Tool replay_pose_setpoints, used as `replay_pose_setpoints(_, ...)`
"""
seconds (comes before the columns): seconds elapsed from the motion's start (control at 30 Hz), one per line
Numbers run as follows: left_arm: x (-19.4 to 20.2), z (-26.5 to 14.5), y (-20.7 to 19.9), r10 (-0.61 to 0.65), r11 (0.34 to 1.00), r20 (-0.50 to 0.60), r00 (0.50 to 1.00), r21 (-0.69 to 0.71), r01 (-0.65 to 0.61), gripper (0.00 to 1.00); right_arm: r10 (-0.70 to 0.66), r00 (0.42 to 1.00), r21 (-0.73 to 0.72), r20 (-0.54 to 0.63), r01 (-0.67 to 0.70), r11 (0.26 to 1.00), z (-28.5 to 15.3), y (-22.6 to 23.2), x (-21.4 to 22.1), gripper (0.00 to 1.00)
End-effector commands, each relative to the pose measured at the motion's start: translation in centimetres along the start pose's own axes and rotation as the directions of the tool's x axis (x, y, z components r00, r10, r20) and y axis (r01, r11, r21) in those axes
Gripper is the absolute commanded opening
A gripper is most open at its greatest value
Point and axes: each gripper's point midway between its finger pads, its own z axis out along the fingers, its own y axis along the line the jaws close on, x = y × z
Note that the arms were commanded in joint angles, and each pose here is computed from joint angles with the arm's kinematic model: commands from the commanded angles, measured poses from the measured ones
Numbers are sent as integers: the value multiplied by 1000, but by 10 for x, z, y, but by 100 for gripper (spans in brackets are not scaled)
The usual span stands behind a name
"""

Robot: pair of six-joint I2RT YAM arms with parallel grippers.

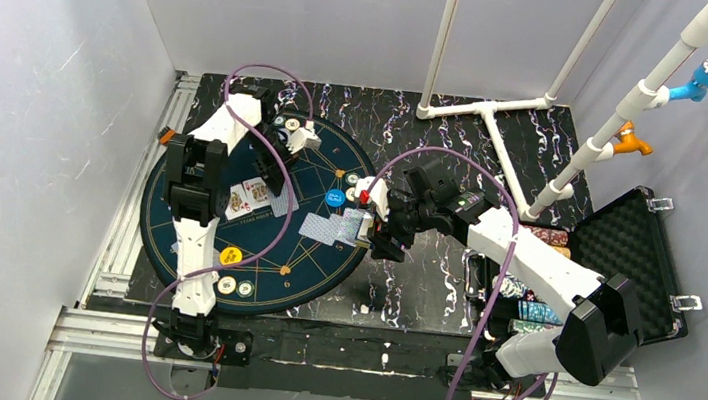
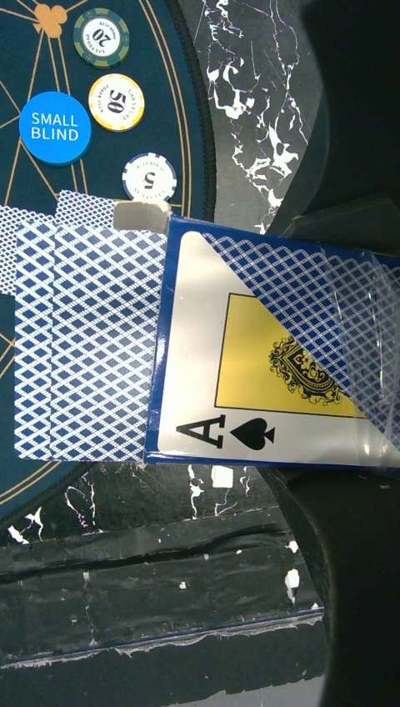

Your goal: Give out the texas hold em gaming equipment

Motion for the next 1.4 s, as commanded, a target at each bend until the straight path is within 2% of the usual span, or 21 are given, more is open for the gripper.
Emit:
replay_pose_setpoints(0.0,-13,-7,18,35,995,23,999,-92,-33,8,-30,999,15,35,29,999,-6,-2,-7,1)
replay_pose_setpoints(0.33,-21,4,38,54,988,20,998,-144,-51,10,-31,999,17,29,30,999,-5,-2,-6,1)
replay_pose_setpoints(0.4,-21,6,40,56,988,18,998,-147,-52,13,-30,999,17,29,30,999,-5,-2,-6,1)
replay_pose_setpoints(0.53,-22,5,51,61,978,14,998,-202,-57,26,-31,999,19,28,30,999,-5,-3,-6,1)
replay_pose_setpoints(0.7,-27,-7,62,57,955,34,998,-292,-45,54,-31,999,18,30,30,999,-6,-3,-7,1)
replay_pose_setpoints(0.83,-37,-27,58,61,937,89,994,-348,-26,62,-36,999,23,34,35,999,-7,-4,-9,1)
replay_pose_setpoints(0.87,-39,-34,54,55,936,115,992,-353,-11,67,-35,999,26,34,34,999,-7,-4,-9,1)
replay_pose_setpoints(0.9,-43,-43,49,47,935,151,987,-355,10,77,-35,999,28,34,35,999,-7,-4,-8,1)
replay_pose_setpoints(0.93,-46,-53,41,30,935,195,980,-353,42,83,-37,999,33,34,36,999,-7,-5,-8,1)
replay_pose_setpoints(1.03,-56,-75,3,-50,947,346,937,-281,154,89,-30,999,52,34,29,998,-6,-9,-8,1)
replay_pose_setpoints(1.07,-56,-75,-19,-79,959,388,918,-222,176,96,-44,997,73,58,40,996,-4,-16,-16,1)
replay_pose_setpoints(1.13,-65,-86,-62,-127,970,502,856,-119,213,98,-23,999,66,43,20,998,-3,-16,-14,1)
replay_pose_setpoints(1.23,-77,-93,-100,-255,952,618,744,25,305,98,-25,998,74,55,20,997,-3,-20,-22,1)
replay_pose_setpoints(1.37,-81,-93,-144,-395,917,642,657,226,330,99,-30,998,79,64,25,997,-3,-23,-28,1)
